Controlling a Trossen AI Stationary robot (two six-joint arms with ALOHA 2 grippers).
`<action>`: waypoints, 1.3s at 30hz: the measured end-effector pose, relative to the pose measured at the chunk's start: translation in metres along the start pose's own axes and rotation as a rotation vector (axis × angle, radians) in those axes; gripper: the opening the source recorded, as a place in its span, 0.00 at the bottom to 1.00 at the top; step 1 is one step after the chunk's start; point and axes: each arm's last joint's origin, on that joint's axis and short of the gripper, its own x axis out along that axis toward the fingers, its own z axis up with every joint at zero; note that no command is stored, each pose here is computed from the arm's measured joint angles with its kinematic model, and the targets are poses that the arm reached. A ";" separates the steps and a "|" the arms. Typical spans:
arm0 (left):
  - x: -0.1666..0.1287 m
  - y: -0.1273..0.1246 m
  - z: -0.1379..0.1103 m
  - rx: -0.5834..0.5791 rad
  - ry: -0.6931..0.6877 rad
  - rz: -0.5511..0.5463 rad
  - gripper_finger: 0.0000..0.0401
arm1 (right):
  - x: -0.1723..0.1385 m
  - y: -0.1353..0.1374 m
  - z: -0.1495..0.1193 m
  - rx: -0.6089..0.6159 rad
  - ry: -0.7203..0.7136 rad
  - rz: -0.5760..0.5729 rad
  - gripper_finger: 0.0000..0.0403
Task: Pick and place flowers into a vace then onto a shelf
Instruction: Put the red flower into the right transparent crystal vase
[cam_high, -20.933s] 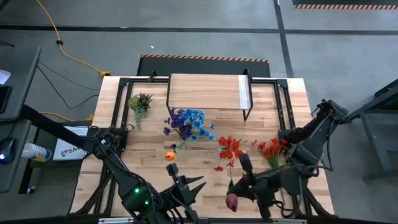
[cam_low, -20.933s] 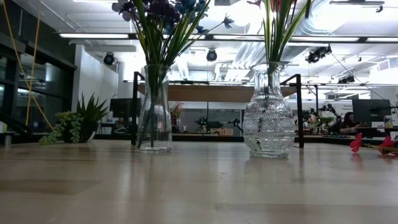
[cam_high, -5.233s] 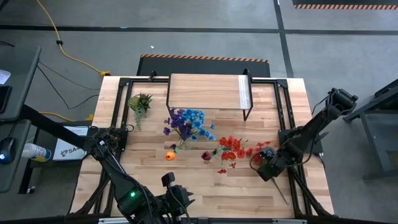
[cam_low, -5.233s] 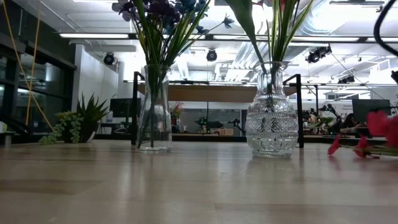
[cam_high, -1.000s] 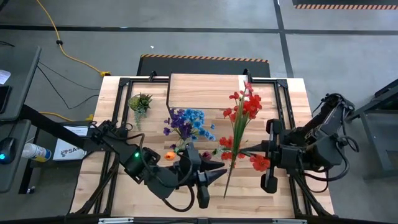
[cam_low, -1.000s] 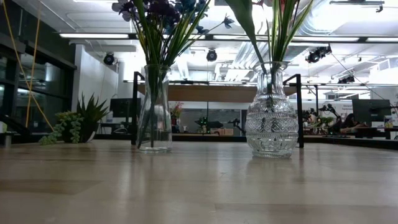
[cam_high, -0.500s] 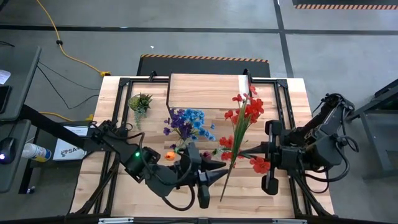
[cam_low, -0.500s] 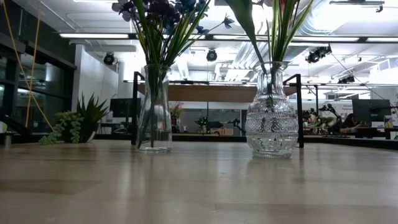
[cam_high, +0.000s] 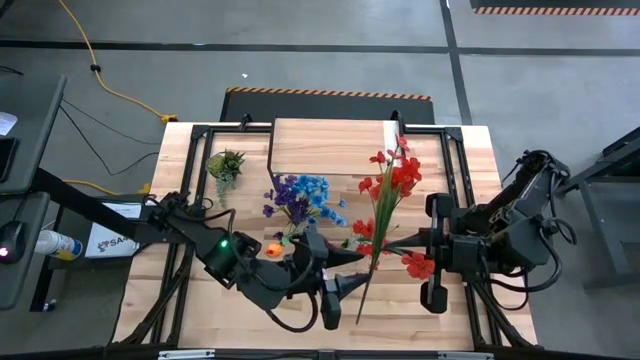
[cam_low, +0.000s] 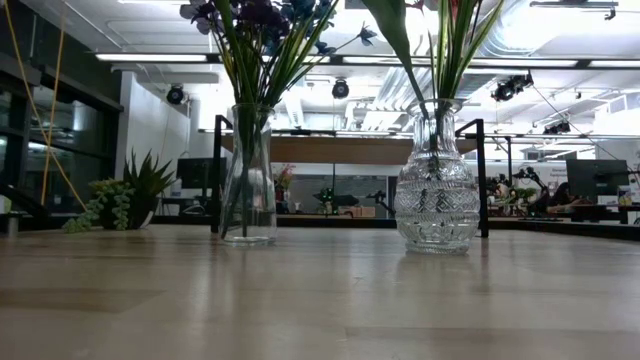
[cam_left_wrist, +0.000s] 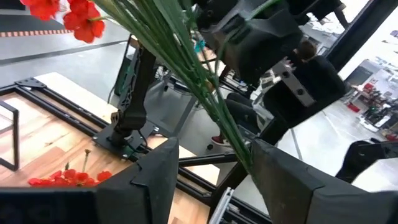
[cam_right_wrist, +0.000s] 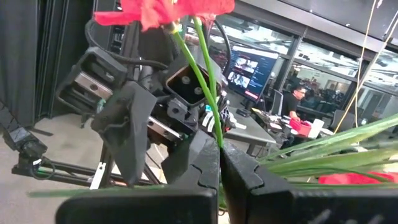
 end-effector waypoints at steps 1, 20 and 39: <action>0.000 0.000 0.000 -0.001 0.004 0.000 0.59 | 0.000 0.000 0.000 -0.001 -0.001 0.002 0.00; 0.016 0.015 0.006 -0.014 0.055 -0.016 0.60 | 0.000 0.000 0.000 -0.002 0.000 0.001 0.00; 0.018 0.017 0.005 0.007 0.098 -0.048 0.11 | 0.000 0.000 -0.001 -0.008 0.007 0.000 0.00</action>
